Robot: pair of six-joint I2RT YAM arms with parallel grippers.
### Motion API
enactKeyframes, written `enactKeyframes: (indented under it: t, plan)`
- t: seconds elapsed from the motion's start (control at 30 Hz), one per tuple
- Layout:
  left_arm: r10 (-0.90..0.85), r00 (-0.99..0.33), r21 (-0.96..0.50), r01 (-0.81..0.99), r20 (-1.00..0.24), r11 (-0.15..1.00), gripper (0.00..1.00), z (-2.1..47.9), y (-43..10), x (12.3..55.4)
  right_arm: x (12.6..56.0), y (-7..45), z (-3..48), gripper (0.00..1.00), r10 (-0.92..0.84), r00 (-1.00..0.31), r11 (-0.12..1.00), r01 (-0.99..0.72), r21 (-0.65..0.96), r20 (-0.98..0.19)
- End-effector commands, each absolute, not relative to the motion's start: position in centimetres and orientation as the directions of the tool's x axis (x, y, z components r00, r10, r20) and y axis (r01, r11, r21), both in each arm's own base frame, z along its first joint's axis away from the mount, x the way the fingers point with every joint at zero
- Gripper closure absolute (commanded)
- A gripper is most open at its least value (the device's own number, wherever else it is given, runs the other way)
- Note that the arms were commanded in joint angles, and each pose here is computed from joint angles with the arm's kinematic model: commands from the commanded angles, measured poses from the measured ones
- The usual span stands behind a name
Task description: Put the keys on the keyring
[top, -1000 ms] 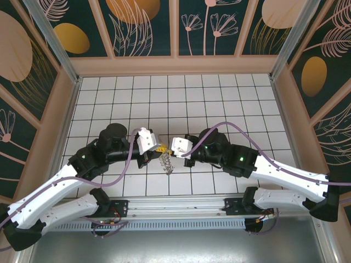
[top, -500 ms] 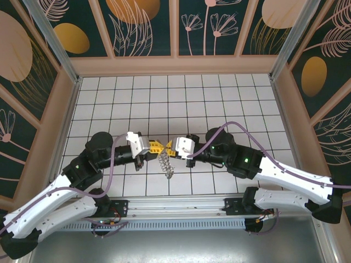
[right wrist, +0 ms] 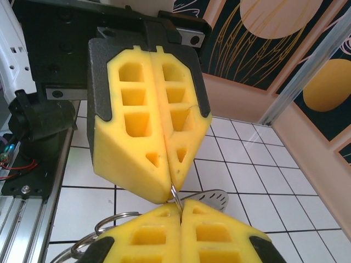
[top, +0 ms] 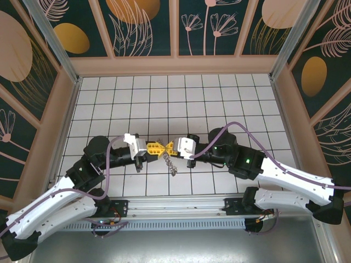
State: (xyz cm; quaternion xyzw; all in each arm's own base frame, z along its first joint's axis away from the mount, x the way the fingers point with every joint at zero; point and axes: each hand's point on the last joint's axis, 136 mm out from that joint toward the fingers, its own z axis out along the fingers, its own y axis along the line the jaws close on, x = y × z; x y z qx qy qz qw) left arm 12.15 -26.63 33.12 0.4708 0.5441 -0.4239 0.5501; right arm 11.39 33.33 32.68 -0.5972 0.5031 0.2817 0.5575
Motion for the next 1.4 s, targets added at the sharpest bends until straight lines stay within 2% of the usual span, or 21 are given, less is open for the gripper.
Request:
enactKeyframes:
  t: [0.0,0.03,0.13,0.2,0.3,0.4,0.53,0.7,0.83,1.03,1.23,1.37]
  plan:
    - [0.074,0.051,0.064,0.979,-0.996,0.194,1.00,34.4,-26.8,12.3,11.8,33.0,33.8,1.00,-0.273,0.364,0.169,-0.893,-0.417,-0.890]
    - [0.127,0.026,0.052,0.977,-0.992,0.207,0.99,33.4,-27.0,12.8,12.1,32.9,33.7,1.00,-0.288,0.365,0.179,-0.888,-0.424,-0.886]
    - [0.241,-0.019,0.038,0.973,-0.970,0.228,0.86,31.7,-27.1,13.6,12.7,33.0,33.4,1.00,-0.329,0.362,0.189,-0.880,-0.437,-0.872]
    - [0.277,-0.031,0.041,0.968,-0.960,0.249,0.82,31.0,-27.1,14.1,12.9,33.2,33.1,1.00,-0.347,0.359,0.184,-0.880,-0.439,-0.866]
    - [0.310,-0.041,0.045,0.963,-0.950,0.266,0.85,30.2,-27.2,14.7,12.7,33.4,33.2,1.00,-0.342,0.366,0.176,-0.880,-0.441,-0.866]
    - [0.326,-0.051,0.045,0.959,-0.944,0.281,1.00,29.6,-27.3,15.2,12.6,33.3,33.6,1.00,-0.329,0.373,0.175,-0.879,-0.445,-0.867]
    - [0.314,-0.039,0.059,0.953,-0.949,0.297,1.00,29.8,-27.3,15.5,12.0,33.2,34.2,1.00,-0.305,0.382,0.160,-0.883,-0.442,-0.873]
    - [0.222,0.022,0.085,0.956,-0.975,0.282,1.00,32.1,-27.2,14.9,11.4,32.9,34.4,1.00,-0.271,0.382,0.152,-0.889,-0.431,-0.884]
    - [0.092,0.084,0.103,0.967,-0.992,0.234,1.00,34.9,-27.1,13.4,11.0,33.0,33.8,0.88,-0.260,0.355,0.140,-0.906,-0.399,-0.898]
    - [-0.042,0.134,0.127,0.981,-0.990,0.148,1.00,37.1,-27.0,11.3,10.1,33.1,34.0,0.84,-0.216,0.355,0.109,-0.917,-0.383,-0.910]
    - [-0.130,0.128,0.115,0.988,-0.983,0.102,1.00,37.8,-26.6,10.0,9.8,33.2,34.0,0.89,-0.198,0.358,0.095,-0.920,-0.381,-0.913]
    - [-0.164,0.117,0.104,0.991,-0.980,0.085,1.00,37.8,-26.5,9.6,10.0,33.2,33.8,1.00,-0.207,0.357,0.106,-0.917,-0.383,-0.911]
